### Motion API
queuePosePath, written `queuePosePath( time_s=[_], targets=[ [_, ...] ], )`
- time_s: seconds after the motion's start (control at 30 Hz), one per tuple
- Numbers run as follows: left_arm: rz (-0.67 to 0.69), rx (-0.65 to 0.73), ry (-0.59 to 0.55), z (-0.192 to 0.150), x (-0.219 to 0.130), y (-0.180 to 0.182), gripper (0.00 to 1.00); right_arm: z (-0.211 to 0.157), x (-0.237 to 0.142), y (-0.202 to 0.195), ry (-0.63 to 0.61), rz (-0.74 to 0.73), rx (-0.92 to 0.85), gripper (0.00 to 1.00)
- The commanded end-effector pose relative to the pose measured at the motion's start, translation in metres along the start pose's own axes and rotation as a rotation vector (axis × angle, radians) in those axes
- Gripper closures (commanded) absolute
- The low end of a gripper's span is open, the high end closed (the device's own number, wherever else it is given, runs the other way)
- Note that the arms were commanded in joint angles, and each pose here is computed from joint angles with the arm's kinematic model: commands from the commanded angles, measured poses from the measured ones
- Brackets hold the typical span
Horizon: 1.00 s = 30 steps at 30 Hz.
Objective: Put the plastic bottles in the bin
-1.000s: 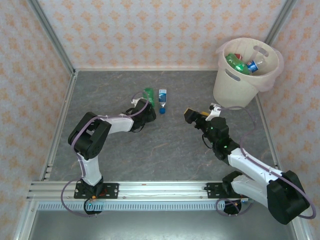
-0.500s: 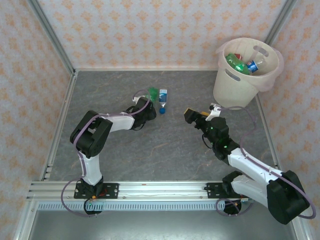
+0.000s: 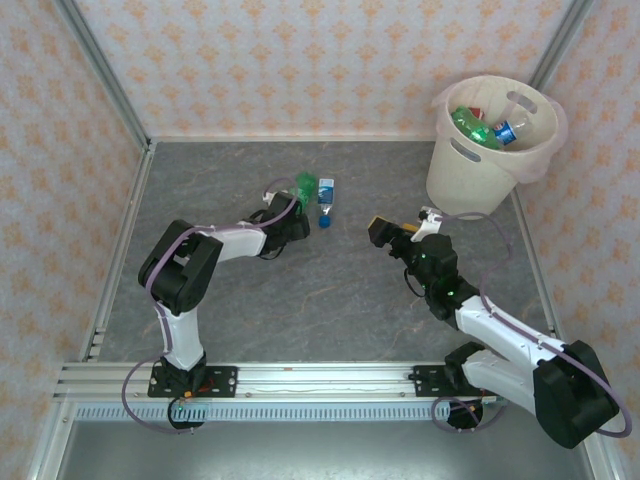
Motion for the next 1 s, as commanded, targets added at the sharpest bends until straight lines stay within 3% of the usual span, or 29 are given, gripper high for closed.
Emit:
queuePosePath(
  time_s=[0.0,0.37,0.7,0.83,0.97],
  targets=[
    [0.035,0.043,0.009,0.005,-0.008,0.011,0.32,0.007,0.0,0.008,-0.019,0.017,0.01,0.0],
    [0.02,0.177,0.067,0.013,0.01,0.005,0.37,0.007,0.001,0.009,-0.018,0.018,0.01,0.0],
    [0.011,0.192,0.088,0.016,0.021,0.001,0.45,0.007,0.001,0.01,-0.014,0.019,0.007,0.0],
    [-0.002,0.191,0.074,0.021,0.016,-0.002,0.65,0.008,0.0,0.011,-0.016,0.023,0.007,0.0],
    [-0.016,0.187,0.06,0.024,0.009,-0.004,0.74,0.009,0.0,0.011,-0.017,0.024,0.006,0.0]
  ],
)
Point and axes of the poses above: each hand's point on the last joint's axis, 136 mm out from that joint toward the fingers, its own x axis out along the fingers, its own y axis along the line the jaws close on, z = x × y, the point moved 1 cm from there along -x, back along the fingers, and after that the axes turned 6 degrees about x, right-handed, at the moved point
